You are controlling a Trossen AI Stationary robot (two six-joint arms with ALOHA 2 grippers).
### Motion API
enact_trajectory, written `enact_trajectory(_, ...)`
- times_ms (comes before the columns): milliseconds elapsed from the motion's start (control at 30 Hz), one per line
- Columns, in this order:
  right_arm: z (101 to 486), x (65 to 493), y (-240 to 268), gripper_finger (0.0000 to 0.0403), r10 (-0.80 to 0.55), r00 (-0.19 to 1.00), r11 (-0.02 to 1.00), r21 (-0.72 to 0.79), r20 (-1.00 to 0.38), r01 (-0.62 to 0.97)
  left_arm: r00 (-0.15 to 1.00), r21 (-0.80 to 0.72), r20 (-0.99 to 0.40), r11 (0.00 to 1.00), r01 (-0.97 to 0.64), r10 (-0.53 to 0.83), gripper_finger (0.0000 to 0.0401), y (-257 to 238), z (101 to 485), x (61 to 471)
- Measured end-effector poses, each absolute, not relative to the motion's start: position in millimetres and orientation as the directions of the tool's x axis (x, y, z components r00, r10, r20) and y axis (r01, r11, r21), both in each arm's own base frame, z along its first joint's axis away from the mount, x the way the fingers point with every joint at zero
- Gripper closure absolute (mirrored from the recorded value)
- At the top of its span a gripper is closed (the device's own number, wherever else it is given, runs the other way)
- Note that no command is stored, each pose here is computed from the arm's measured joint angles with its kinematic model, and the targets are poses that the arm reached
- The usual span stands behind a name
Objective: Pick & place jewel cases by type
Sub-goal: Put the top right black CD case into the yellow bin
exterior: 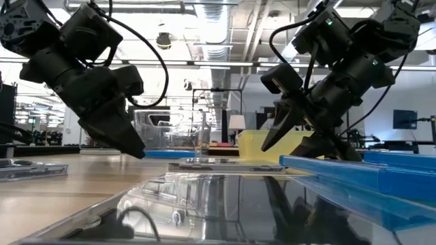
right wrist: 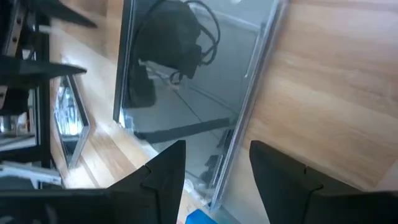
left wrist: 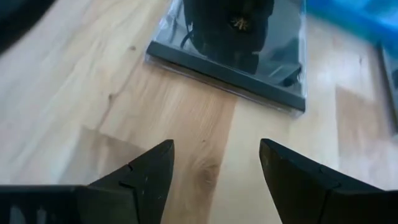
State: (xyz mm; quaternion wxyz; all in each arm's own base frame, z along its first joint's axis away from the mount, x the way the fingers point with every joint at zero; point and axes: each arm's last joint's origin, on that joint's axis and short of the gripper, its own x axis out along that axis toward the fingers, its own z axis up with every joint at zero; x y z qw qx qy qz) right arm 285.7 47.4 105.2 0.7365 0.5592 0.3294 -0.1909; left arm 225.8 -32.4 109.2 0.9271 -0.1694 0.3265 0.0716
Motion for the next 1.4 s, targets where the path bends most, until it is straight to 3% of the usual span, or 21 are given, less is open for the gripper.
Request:
enact_trajectory(300,104.8,285.1,48.5,0.0227,0.140,0.698,0.307,0.701,-0.703,0.644,0.776,-0.068,-0.625,0.986,-0.155,0.079,0.0170,-25.9,109.4,226.5)
enact_trajectory(533,103.9,285.1,43.0,0.0227,0.141,0.687,0.226,0.699,-0.713,0.679,0.774,-0.064,-0.630,0.990,-0.125,0.057,0.0170,-19.7,109.2,227.3)
enact_trajectory(1033,102.2,283.3,41.9,0.0227,0.151,0.663,0.204,0.680,-0.733,0.705,0.761,-0.026,-0.648,0.998,-0.065,0.033,0.0170,-20.6,106.2,228.3)
enact_trajectory(1400,110.1,271.9,40.6,0.0233,0.149,0.604,0.186,0.622,-0.783,0.761,0.691,-0.020,-0.723,0.998,-0.059,0.027,0.0170,-30.9,96.2,277.8)
